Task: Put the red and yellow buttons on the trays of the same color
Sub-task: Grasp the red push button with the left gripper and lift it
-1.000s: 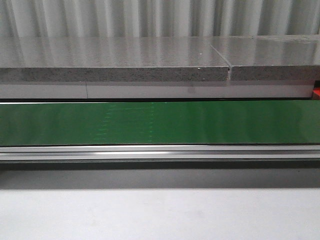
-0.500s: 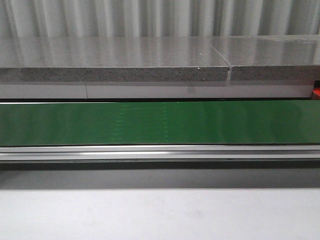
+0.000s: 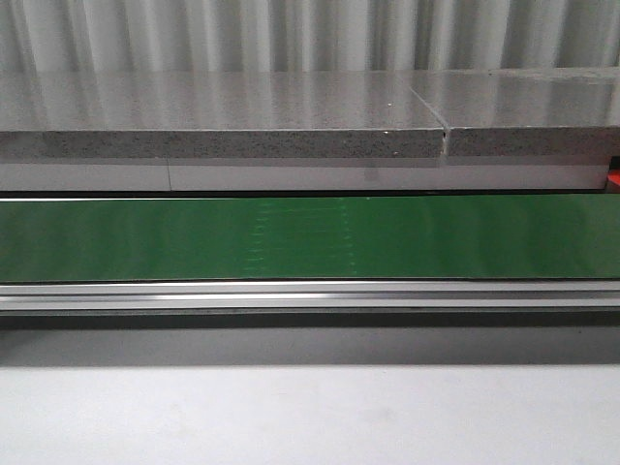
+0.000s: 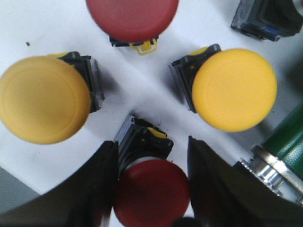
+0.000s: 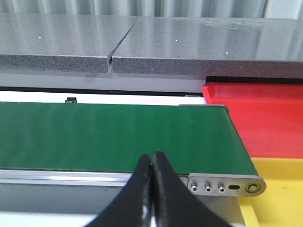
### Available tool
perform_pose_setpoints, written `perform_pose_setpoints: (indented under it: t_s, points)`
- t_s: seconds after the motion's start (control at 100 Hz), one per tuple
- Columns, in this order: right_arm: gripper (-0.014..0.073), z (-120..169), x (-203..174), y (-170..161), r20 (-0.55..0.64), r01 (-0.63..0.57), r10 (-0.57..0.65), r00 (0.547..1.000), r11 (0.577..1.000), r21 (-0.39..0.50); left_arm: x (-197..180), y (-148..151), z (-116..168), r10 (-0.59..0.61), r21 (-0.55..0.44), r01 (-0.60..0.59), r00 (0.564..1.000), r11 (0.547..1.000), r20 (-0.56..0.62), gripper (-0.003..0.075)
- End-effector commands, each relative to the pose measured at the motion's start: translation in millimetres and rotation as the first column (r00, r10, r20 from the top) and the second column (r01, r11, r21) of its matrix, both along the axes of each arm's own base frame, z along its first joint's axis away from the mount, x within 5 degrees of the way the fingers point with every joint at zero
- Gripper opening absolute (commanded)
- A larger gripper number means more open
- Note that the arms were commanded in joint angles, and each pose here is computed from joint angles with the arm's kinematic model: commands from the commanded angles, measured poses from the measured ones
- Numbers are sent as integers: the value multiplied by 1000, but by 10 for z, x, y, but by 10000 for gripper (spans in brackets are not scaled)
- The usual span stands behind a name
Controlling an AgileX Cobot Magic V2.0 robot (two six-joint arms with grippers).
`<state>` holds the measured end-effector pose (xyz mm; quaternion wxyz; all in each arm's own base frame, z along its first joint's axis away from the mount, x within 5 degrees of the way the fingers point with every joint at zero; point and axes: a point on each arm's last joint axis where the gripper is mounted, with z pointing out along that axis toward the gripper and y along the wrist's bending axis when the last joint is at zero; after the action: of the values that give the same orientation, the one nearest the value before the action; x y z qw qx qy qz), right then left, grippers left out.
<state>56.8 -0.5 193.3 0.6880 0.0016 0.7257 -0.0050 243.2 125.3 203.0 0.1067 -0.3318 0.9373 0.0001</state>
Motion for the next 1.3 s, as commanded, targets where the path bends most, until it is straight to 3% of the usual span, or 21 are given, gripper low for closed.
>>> perform_pose_setpoints:
  t_s: [0.0, 0.35, 0.62, 0.88, 1.29]
  points:
    - [-106, 128, -15, -1, 104, 2, -1, 995, 1000, -5, -2, -14, 260, -7, 40, 3, 996, 999, 93, 113]
    - [-106, 128, -15, -1, 104, 2, -1, 995, 1000, -5, -285, -183, 835, -59, 99, 40, 977, 994, 203, 113]
    - [-106, 128, -15, -1, 104, 2, -1, 995, 1000, -5, -67, -321, 1260, -162, 81, 144, 936, 986, 312, 113]
    - [-106, 128, -15, -1, 104, 2, -1, 995, 1000, -5, 428, -557, 1232, -313, 58, 309, 914, 949, 257, 113]
    - [-106, 128, -15, -1, 104, 2, -1, 995, 1000, -5, 813, -673, 1007, -376, -10, 384, 910, 923, 178, 135]
